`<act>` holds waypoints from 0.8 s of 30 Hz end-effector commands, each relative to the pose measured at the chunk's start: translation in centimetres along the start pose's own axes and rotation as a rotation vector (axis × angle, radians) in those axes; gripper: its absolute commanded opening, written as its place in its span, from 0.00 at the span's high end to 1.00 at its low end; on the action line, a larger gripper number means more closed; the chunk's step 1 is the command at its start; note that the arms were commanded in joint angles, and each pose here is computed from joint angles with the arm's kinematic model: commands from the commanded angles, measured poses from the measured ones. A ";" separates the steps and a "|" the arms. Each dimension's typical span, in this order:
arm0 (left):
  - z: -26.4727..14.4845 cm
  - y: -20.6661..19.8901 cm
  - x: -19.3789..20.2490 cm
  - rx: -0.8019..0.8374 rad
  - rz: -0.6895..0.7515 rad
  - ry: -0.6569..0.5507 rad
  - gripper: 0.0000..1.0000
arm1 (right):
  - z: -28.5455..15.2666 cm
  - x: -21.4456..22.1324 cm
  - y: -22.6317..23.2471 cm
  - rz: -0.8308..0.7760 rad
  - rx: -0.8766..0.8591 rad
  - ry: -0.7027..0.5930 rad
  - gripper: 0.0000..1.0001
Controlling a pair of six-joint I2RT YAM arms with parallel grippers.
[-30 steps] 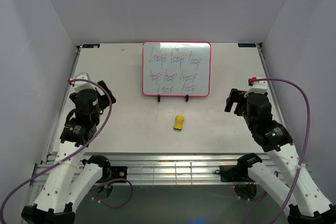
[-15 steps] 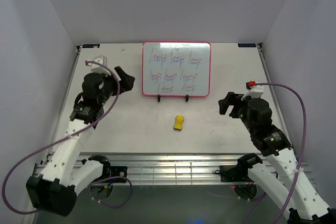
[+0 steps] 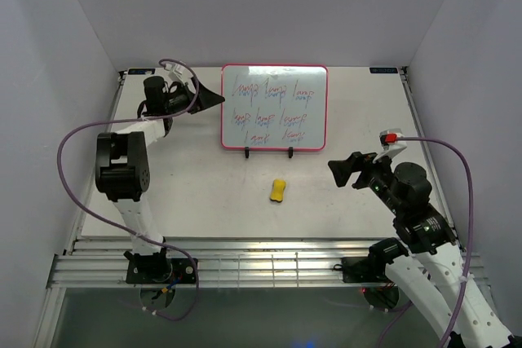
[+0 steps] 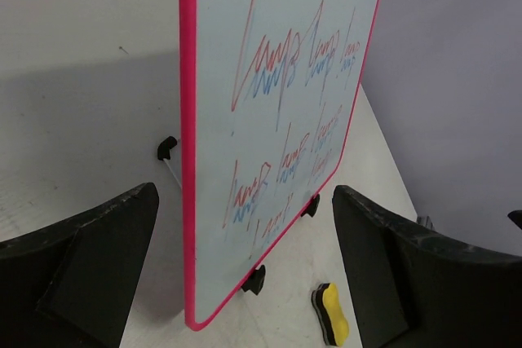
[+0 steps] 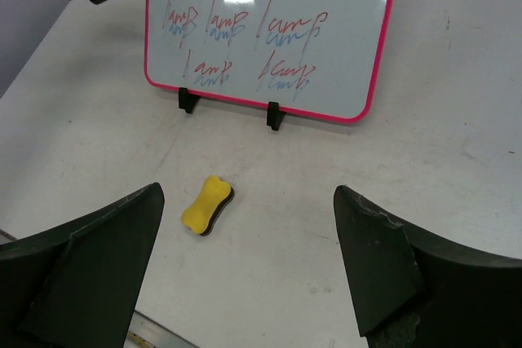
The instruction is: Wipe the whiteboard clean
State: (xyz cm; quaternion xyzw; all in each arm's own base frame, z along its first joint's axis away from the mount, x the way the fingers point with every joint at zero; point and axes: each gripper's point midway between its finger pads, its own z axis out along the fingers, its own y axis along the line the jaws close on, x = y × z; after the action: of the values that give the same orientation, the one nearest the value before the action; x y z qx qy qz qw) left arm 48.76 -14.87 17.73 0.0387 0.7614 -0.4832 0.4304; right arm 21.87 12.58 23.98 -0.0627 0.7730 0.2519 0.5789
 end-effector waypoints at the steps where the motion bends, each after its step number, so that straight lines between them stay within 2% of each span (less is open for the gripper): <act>1: 0.9 -2.4 -0.6 0.194 0.094 0.051 0.02 | -0.3 -1.5 0.9 -0.028 -0.047 -0.062 0.10; 2: 0.7 0.0 -1.1 0.174 0.064 0.046 0.02 | -0.4 -1.5 0.8 -0.030 -0.042 -0.062 0.10; 9: 2.0 1.8 0.9 0.298 0.027 0.136 0.02 | -0.3 -1.5 0.6 -0.052 -0.031 -0.049 0.10; 13: 2.8 1.7 1.1 0.398 0.016 0.156 0.02 | 0.0 -1.2 1.0 -0.047 -0.053 -0.038 0.10; 19: 3.5 1.8 1.1 0.411 0.014 0.125 0.02 | 0.4 -0.8 0.8 -0.045 -0.044 -0.019 0.10; 24: 4.5 0.2 1.9 0.464 -0.001 0.153 0.04 | 0.8 -0.4 0.7 -0.042 -0.046 -0.008 0.09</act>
State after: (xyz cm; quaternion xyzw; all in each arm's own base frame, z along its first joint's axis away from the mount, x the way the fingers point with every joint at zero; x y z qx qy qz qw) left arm 51.10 -17.17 12.32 0.1190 0.6892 -0.6302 0.3372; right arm 21.94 13.02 23.40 -0.0845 0.7783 0.2498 0.5698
